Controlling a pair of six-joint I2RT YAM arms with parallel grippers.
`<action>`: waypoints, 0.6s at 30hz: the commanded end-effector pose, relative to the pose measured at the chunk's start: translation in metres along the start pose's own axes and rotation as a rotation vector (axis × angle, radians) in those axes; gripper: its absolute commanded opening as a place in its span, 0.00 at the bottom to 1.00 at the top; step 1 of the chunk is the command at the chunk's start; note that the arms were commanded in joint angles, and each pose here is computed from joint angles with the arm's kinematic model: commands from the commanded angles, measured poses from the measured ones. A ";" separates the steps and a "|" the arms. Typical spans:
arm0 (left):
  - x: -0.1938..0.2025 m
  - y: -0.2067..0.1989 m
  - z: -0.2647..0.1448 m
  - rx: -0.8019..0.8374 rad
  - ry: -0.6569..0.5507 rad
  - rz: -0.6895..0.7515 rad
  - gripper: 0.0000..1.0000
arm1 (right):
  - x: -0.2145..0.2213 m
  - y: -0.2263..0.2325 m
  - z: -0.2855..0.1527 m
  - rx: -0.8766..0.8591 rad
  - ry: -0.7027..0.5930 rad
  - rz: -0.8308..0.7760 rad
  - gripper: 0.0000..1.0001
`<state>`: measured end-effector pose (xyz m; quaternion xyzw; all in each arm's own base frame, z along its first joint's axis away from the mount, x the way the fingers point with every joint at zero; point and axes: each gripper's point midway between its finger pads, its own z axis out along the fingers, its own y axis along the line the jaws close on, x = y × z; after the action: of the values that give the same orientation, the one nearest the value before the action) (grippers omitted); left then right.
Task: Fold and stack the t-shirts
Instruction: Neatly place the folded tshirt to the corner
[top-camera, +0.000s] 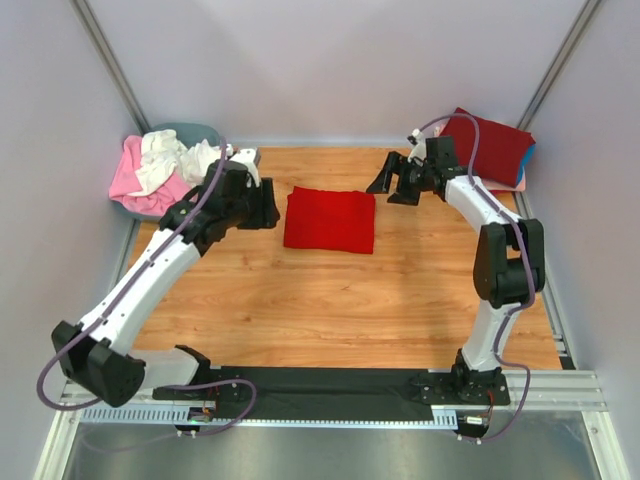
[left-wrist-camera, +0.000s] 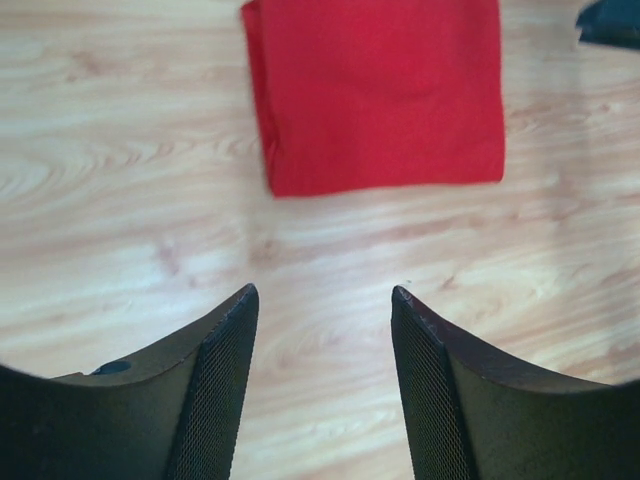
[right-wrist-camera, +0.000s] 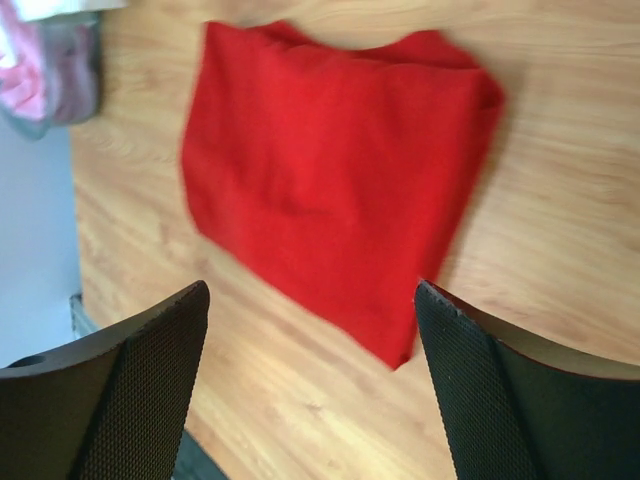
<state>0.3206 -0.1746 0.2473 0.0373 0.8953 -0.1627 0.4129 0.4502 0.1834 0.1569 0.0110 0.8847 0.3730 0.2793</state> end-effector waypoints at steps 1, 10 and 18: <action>0.020 0.020 -0.045 -0.081 0.060 -0.003 0.63 | -0.005 -0.036 0.017 0.131 0.014 0.044 0.86; 0.065 0.080 -0.094 -0.295 0.081 0.089 0.66 | 0.007 -0.087 0.065 0.205 0.057 0.139 0.87; 0.087 0.090 -0.087 -0.294 0.069 0.107 0.65 | 0.032 -0.093 0.105 0.124 0.106 0.214 0.85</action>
<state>0.2166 -0.0723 0.2037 0.0237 0.9278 -0.0150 0.3721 0.4941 0.1779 0.0466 0.0958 0.9137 0.3351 0.2091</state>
